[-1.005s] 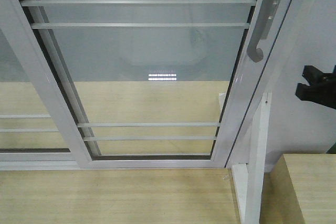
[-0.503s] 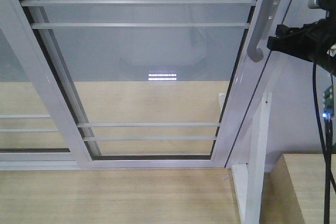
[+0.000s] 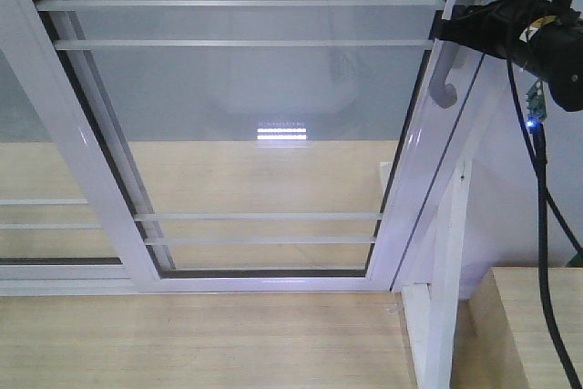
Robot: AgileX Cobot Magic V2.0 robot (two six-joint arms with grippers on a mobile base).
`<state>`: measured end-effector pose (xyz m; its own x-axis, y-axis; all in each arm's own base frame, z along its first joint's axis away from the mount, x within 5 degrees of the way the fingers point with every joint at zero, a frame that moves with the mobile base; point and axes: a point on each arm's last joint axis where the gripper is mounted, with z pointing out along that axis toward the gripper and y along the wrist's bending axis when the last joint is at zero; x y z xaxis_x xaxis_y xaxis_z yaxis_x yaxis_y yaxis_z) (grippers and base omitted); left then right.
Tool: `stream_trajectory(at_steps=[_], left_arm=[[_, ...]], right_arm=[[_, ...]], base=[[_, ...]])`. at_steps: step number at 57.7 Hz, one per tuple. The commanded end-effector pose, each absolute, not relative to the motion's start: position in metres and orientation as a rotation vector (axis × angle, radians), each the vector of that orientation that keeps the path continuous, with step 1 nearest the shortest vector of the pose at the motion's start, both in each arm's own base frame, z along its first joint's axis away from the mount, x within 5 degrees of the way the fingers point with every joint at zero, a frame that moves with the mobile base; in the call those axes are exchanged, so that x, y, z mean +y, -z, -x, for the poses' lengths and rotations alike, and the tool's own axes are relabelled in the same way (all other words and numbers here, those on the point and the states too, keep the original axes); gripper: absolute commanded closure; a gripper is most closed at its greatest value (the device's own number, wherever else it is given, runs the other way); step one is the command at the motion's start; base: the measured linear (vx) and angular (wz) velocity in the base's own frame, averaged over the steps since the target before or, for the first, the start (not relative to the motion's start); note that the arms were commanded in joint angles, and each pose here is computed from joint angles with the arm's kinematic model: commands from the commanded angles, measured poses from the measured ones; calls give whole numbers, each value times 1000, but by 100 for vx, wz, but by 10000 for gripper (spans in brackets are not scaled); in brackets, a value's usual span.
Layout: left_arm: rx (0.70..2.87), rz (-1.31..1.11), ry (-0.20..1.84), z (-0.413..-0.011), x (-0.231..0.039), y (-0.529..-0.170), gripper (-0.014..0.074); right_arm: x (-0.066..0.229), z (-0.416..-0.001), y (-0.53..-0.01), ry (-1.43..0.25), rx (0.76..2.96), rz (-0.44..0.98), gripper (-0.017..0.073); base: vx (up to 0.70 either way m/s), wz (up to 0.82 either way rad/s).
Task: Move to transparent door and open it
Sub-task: 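Reach the right gripper to the door's vertical handle and grasp it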
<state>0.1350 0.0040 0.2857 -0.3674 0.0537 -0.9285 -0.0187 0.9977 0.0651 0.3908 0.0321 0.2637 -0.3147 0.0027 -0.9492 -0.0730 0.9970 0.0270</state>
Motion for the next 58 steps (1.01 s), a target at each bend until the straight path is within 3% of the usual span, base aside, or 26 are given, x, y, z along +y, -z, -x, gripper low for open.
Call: stream_trajectory(at_steps=[1,16,27,58], left_arm=[[1842,-23,-59,-139,3,-303,205],[1842,-23,-59,-139,3,-303,205],[1842,-23,-59,-139,3,-303,205],[1843,-23,-59,-139,3,-303,205]], right_arm=[[33,-399,-296,-78,1732,56,137],[35,-417,-291,-80,1734,56,146],[40,-417,-290,-88,1739,66,209],[84,-411,-290,-162,1731,161,235]], base=[[0,0],[0,0],[0,0],[0,0]])
